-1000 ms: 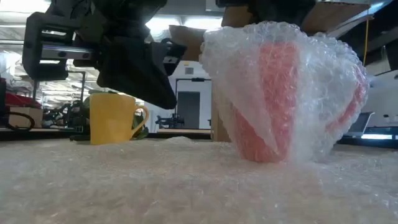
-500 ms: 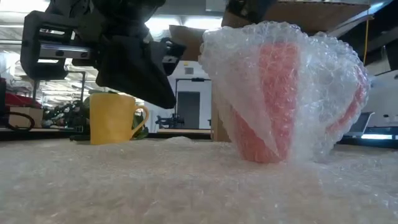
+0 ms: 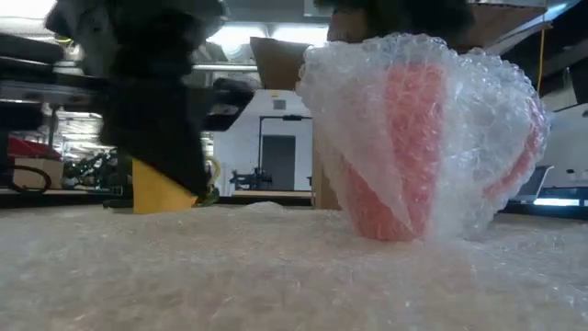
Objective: Wrap mug
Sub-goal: Wrap the orange mug with the bubble wrap, then put the wrapped orange mug into the cardboard box
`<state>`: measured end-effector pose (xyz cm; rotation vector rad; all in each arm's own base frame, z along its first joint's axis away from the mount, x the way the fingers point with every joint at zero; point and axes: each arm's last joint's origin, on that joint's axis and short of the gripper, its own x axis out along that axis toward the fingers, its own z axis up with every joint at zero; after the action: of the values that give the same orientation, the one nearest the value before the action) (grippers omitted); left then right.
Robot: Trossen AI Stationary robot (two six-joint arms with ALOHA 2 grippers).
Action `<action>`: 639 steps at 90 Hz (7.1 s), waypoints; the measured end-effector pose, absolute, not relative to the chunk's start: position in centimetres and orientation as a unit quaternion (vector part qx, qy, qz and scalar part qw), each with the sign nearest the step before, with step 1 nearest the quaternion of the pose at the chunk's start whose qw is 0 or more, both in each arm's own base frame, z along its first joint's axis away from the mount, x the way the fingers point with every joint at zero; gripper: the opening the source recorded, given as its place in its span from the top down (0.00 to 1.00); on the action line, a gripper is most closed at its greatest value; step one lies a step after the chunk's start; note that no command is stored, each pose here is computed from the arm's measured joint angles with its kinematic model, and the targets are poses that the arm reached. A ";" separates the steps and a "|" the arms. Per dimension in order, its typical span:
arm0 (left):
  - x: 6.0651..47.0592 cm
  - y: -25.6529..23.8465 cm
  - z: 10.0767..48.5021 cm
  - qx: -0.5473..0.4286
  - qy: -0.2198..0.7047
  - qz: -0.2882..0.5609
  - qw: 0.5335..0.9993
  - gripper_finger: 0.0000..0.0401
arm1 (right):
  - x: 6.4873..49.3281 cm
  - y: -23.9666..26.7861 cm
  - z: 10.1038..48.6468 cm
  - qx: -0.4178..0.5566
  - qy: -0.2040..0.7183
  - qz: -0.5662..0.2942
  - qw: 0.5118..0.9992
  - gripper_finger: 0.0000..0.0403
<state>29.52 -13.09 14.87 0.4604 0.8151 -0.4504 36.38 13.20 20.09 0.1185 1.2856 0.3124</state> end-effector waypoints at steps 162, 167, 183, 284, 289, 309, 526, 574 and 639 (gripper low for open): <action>36.3 -9.5 13.3 0.211 0.277 -0.227 0.910 1.00 | 36.0 12.5 17.9 0.084 0.594 0.160 0.784 1.00; 35.8 -9.6 13.8 0.210 0.290 -0.229 0.905 1.00 | 35.9 12.5 17.6 0.087 0.592 0.161 0.785 1.00; 34.7 -10.1 14.3 0.209 0.329 -0.242 0.889 1.00 | 35.7 12.4 16.8 0.097 0.593 0.160 0.783 1.00; 32.4 -13.4 15.3 0.208 0.357 -0.261 0.873 1.00 | 35.2 11.9 23.6 0.058 0.592 0.103 0.797 1.00; 32.4 -13.4 15.3 0.208 0.356 -0.261 0.873 1.00 | 35.2 11.9 22.3 0.065 0.586 0.111 0.800 1.00; 32.5 -13.2 15.2 0.207 0.357 -0.260 0.873 1.00 | 34.4 11.8 18.0 0.109 0.554 0.129 0.815 1.00; 32.3 -14.1 15.4 0.197 0.344 -0.266 0.879 1.00 | 34.9 18.0 23.2 0.034 0.588 0.057 0.806 0.66; 32.3 -14.3 15.4 0.197 0.343 -0.267 0.879 1.00 | 34.7 18.1 19.1 0.043 0.585 0.066 0.807 0.66; 32.1 -14.5 15.6 0.195 0.345 -0.268 0.878 1.00 | 34.8 17.7 23.6 -0.004 0.535 0.012 0.845 0.97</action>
<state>32.07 -14.48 15.64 0.4062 0.7190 -0.5591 34.80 17.68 23.55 -0.0082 1.1285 0.0259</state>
